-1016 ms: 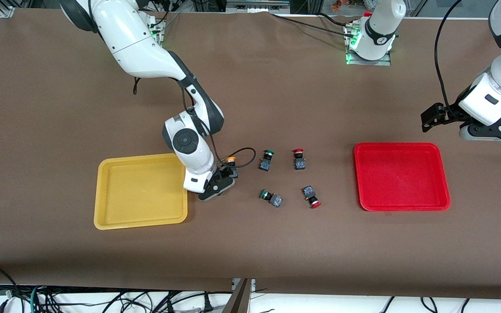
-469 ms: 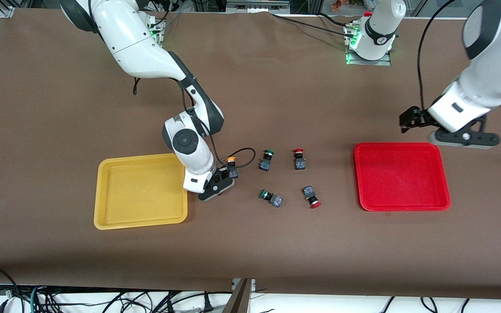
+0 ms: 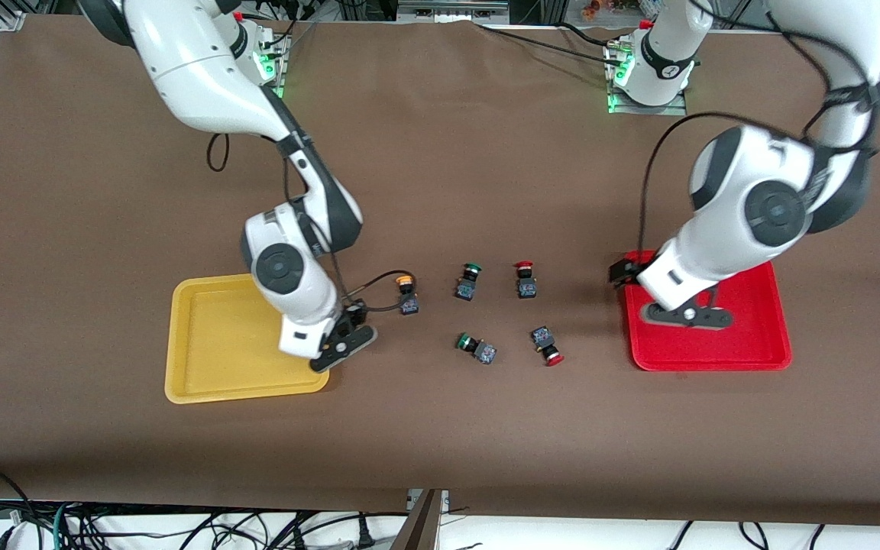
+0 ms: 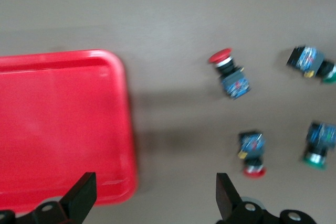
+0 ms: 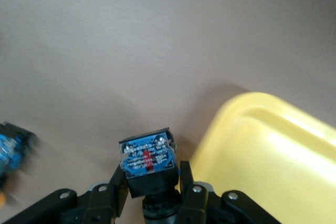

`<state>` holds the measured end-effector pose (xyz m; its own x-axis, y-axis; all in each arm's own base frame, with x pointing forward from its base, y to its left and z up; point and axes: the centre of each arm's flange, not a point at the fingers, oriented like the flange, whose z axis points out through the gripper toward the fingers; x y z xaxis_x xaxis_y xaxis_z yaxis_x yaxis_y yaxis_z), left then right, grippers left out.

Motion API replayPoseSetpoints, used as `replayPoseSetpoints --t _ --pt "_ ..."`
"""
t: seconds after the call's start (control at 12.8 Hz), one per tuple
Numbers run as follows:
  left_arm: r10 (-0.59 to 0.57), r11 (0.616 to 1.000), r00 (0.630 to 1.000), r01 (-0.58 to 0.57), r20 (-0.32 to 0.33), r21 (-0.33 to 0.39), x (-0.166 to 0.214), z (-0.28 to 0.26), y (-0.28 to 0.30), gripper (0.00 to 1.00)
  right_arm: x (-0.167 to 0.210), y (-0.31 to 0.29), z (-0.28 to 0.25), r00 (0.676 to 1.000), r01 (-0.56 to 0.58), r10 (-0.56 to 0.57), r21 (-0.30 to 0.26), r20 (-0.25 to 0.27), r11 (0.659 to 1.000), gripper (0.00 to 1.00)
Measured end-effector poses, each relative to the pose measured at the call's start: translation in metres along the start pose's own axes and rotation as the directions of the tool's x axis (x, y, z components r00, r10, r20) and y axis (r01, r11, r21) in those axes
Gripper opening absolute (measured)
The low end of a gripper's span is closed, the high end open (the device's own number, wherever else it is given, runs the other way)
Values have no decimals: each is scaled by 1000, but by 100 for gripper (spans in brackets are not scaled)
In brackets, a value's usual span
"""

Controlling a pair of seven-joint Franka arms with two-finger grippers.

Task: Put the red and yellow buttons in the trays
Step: 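Lift the yellow button with the right gripper while the left gripper advances, then open the right gripper over the yellow tray while the left gripper grasps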

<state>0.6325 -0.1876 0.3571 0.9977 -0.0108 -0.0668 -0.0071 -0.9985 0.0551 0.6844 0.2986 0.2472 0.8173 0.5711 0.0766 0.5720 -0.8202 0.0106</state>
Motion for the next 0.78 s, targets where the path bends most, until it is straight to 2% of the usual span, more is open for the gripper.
replayPoseSetpoints --t 0.16,0.23,0.39,0.55,0.62,0.78 --pt "-79 997 997 79 4 -19 -5 54 51 100 -11 51 -9 999 43 -43 -3 10 999 43" --pt "-82 997 997 82 1 -7 -13 80 77 100 -19 76 -7 998 67 -67 -5 14 998 43" --pt "-54 995 998 56 -21 88 -30 125 111 100 -37 123 1 994 102 -102 -3 28 995 43" --pt "-91 989 995 95 -43 112 -41 159 132 100 -52 150 15 995 94 -95 11 43 995 43" --pt "-128 987 990 132 -54 96 -47 173 144 100 -56 153 21 996 80 -81 28 45 996 48" --pt "-168 982 984 172 -56 83 -54 189 157 100 -57 151 28 997 63 -65 52 43 997 67"
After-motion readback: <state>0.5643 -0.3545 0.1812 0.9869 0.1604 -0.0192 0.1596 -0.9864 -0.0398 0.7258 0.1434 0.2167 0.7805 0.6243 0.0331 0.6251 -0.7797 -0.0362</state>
